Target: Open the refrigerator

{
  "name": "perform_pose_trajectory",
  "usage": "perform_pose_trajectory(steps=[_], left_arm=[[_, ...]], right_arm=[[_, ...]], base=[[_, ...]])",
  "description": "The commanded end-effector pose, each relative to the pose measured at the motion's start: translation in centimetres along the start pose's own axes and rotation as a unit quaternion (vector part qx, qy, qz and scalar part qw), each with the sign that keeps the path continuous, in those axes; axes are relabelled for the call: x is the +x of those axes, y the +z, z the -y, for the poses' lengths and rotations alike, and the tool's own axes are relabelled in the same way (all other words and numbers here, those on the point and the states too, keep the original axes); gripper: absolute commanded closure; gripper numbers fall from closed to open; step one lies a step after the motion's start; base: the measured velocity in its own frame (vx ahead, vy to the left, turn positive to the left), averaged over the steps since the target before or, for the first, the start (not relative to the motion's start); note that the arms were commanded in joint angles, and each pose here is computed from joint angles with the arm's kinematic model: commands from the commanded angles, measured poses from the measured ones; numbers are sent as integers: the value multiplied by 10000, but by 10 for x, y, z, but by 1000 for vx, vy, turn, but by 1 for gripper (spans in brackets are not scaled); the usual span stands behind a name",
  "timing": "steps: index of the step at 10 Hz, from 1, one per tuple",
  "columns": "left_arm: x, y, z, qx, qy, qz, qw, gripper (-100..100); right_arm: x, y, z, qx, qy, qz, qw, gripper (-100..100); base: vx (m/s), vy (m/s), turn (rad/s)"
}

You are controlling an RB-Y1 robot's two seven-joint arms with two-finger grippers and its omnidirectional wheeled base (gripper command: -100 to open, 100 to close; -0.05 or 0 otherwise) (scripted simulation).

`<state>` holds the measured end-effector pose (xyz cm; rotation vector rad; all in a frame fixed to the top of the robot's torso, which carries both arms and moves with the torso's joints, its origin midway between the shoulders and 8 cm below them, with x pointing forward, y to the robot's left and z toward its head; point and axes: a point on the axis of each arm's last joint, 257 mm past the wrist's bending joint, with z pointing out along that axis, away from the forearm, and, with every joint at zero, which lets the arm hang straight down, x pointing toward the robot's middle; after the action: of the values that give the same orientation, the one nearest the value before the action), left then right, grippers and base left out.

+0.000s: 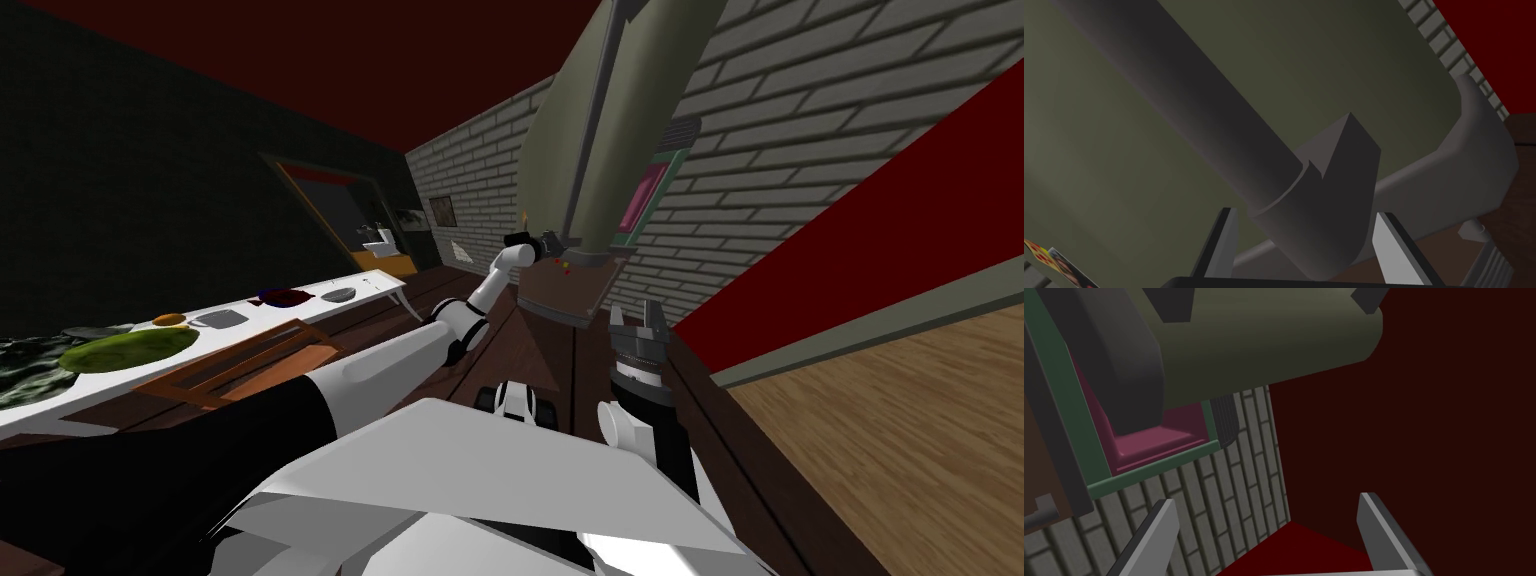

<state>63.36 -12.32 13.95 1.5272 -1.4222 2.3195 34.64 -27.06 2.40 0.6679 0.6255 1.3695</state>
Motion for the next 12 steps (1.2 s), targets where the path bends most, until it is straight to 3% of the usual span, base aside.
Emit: perform_pose_trajectory(steps=[1,2,4,5,12], left_arm=[[13,0,-4,-38,6,-125,9999,100],[22,1,-14,-135,-7,-217,9997,100],[17,2,-17,-165,-17,-176,9997,100],[25,2,-29,-284,-38,-262,9992,100],[52,-1,-54,-558,-82,-543,9969,100]], right_arm=[[0,0,0,0,-1,0,10000,0],[0,0,0,0,0,0,10000,0],[0,0,0,0,0,0,10000,0],[0,0,0,0,2,1,10000,0],[0,0,0,0,0,0,10000,0]], base=[[-4,246,-30],[6,252,-46],[11,163,-25],[42,207,-29],[57,233,-36]])
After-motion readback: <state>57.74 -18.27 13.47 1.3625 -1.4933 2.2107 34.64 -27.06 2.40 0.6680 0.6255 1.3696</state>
